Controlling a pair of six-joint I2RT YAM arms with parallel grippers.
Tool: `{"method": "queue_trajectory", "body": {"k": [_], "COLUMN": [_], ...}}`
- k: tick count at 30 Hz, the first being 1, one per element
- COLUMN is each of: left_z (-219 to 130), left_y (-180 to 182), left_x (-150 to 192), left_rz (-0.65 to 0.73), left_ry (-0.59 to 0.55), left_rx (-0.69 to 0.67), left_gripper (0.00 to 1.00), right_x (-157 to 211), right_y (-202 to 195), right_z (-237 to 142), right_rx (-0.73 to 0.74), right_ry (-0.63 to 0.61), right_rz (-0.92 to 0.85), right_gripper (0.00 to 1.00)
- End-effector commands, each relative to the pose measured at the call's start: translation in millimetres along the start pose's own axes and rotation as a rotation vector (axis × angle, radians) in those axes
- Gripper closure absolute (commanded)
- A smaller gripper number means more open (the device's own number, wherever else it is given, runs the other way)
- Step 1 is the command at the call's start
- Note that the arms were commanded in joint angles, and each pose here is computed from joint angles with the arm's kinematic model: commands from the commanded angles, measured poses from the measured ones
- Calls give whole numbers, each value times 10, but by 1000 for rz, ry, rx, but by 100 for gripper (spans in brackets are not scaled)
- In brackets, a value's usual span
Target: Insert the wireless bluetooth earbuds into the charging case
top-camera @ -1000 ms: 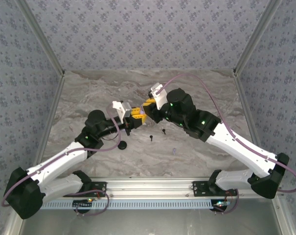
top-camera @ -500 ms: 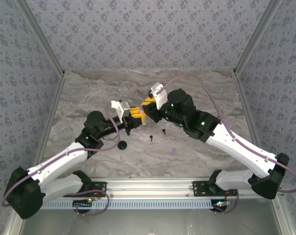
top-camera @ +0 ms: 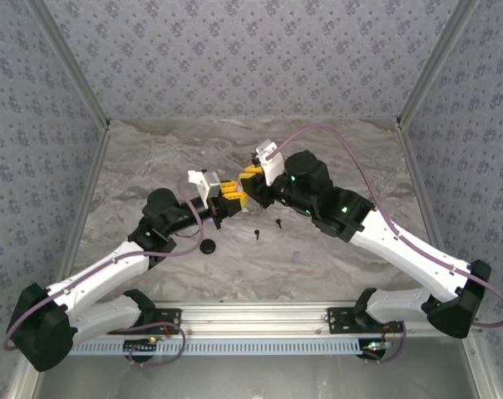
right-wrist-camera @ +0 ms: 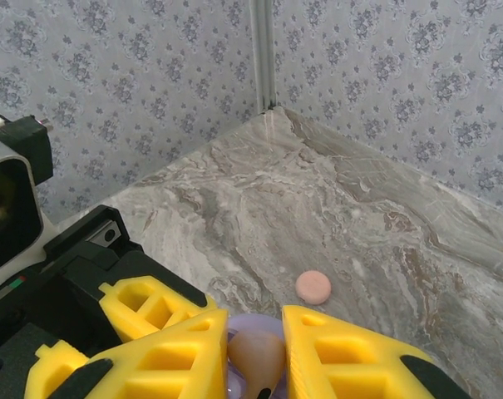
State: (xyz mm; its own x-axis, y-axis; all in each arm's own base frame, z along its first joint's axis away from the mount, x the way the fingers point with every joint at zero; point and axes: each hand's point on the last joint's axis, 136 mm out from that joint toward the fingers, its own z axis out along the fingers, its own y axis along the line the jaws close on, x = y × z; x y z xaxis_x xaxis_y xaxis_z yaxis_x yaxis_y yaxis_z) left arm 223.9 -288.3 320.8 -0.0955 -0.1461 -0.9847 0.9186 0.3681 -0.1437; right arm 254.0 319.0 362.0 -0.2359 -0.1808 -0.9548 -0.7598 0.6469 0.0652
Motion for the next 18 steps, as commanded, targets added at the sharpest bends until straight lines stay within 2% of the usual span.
{"method": "queue_trajectory", "body": {"k": [1, 18], "left_z": [19, 9], "left_y": [-63, -61], "left_x": [-107, -161], "left_rz": [12, 2], "left_ry": [-42, -73], "left_rx": [27, 23], "left_gripper": [100, 100], "right_x": [-46, 89], "right_y": [28, 7], "right_z": [24, 51], "right_rx": [-19, -6], "right_ry": [-21, 9], "right_rz": [20, 22], "right_gripper": [76, 76]}}
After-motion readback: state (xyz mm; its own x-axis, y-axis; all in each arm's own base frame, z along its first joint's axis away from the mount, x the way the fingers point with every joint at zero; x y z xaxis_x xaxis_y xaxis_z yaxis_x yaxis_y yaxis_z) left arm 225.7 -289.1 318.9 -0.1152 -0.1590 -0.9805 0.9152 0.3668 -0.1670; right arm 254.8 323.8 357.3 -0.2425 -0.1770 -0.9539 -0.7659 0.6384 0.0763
